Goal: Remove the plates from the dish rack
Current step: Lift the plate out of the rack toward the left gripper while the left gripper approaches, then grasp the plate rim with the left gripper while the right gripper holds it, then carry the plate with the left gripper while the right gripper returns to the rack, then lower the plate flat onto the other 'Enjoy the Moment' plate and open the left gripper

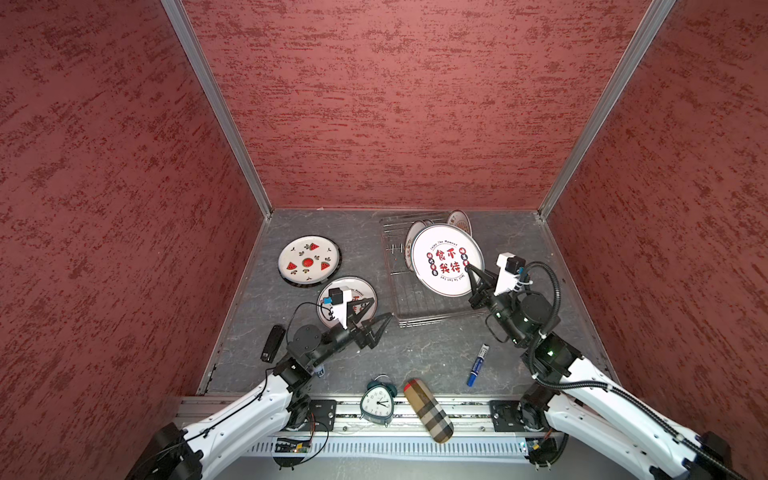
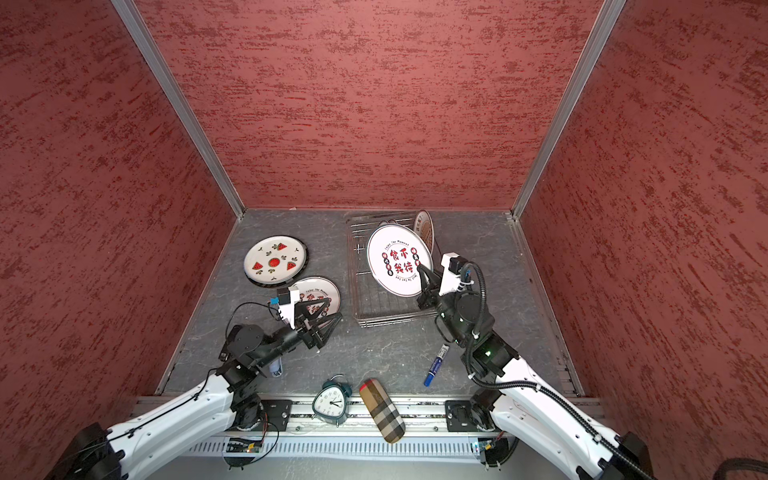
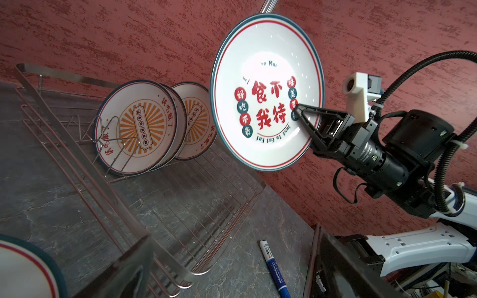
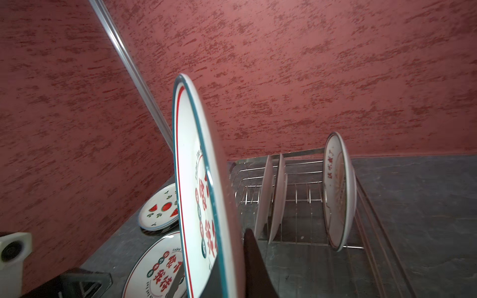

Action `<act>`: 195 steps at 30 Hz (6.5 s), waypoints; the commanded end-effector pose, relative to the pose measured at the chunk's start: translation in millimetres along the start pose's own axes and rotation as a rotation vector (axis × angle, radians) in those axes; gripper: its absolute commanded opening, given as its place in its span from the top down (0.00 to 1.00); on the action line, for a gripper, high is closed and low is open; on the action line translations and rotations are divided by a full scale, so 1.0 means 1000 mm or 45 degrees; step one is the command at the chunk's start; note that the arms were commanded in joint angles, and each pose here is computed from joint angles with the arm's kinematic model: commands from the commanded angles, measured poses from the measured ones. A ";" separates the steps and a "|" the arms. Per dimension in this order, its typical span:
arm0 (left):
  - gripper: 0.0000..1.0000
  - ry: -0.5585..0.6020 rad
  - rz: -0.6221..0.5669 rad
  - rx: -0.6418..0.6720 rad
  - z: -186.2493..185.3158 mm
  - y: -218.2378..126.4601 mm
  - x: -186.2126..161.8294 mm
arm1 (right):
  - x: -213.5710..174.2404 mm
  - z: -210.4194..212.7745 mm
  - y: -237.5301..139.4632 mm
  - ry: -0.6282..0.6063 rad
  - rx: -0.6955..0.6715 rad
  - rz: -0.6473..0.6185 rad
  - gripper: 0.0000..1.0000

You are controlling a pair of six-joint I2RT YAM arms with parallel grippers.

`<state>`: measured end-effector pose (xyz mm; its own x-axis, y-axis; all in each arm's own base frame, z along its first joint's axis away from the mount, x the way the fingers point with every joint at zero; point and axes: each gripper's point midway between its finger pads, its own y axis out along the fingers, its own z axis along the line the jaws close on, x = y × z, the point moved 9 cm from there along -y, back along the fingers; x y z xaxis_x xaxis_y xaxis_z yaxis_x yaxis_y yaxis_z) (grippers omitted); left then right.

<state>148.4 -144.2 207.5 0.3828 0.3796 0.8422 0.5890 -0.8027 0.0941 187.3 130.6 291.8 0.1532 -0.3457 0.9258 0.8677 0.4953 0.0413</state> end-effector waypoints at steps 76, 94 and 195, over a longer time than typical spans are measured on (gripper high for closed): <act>1.00 -0.181 -0.026 0.081 -0.009 0.035 0.009 | -0.045 0.014 0.016 0.334 0.516 -0.053 0.78; 1.00 -0.240 -0.104 0.221 0.005 0.016 0.014 | -0.041 0.010 0.018 0.396 0.454 -0.085 0.01; 0.58 -1.175 -0.077 1.207 0.118 -0.074 -0.017 | -0.106 0.098 0.118 -0.152 0.470 0.401 0.01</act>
<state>179.3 -39.0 116.0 0.4706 0.8736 0.1237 0.7163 -0.2963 -0.6318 223.6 298.3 228.7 0.3343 -0.0424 0.9415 0.5395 0.8278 -0.1543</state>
